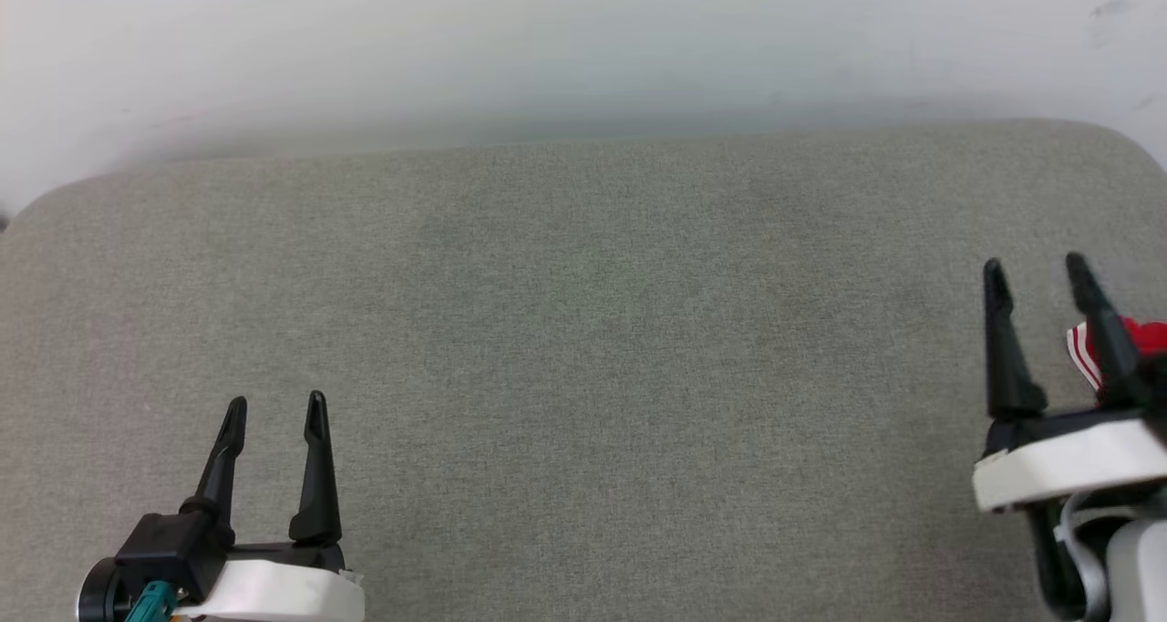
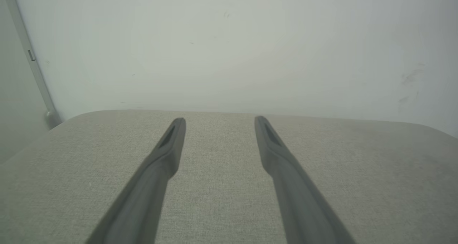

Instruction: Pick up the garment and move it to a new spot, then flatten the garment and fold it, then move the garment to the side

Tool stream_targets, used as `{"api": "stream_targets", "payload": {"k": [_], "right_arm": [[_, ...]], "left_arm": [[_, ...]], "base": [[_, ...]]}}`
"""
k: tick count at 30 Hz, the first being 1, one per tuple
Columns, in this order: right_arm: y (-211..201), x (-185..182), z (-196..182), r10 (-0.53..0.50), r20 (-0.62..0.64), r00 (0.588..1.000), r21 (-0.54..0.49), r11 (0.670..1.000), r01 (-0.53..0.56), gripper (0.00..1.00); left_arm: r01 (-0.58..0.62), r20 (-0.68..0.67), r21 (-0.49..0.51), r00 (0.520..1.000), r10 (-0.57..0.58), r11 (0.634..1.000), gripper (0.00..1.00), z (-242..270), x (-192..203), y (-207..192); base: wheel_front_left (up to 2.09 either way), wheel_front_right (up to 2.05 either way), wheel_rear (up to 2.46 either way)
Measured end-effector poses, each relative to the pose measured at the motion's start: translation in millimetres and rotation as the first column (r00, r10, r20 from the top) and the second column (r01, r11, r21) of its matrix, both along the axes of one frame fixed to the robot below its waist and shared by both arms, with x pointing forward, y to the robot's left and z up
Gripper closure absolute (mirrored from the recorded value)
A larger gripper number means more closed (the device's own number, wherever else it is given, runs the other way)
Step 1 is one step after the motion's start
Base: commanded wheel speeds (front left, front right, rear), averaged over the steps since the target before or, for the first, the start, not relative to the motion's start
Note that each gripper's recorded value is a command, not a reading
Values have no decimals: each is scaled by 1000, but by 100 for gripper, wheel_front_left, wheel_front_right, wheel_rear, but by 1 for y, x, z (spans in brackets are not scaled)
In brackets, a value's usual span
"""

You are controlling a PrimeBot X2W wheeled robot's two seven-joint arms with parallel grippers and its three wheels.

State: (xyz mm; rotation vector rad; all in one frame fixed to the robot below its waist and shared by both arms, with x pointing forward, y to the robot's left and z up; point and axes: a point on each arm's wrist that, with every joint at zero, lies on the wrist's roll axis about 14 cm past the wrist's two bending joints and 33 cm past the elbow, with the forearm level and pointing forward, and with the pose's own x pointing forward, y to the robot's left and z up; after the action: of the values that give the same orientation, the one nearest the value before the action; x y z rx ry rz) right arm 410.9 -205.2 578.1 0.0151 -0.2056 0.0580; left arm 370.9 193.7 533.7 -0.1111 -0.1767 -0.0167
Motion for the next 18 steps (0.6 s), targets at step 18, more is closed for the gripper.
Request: {"api": "stream_targets", "payload": {"k": [18], "right_arm": [[37, -25, -25, 58, 6, 998, 53, 997, -58, 0]], "left_arm": [[8, -6, 4, 1000, -8, 1000, 0, -2, -5, -3]], "base": [[0, 0, 0]]}}
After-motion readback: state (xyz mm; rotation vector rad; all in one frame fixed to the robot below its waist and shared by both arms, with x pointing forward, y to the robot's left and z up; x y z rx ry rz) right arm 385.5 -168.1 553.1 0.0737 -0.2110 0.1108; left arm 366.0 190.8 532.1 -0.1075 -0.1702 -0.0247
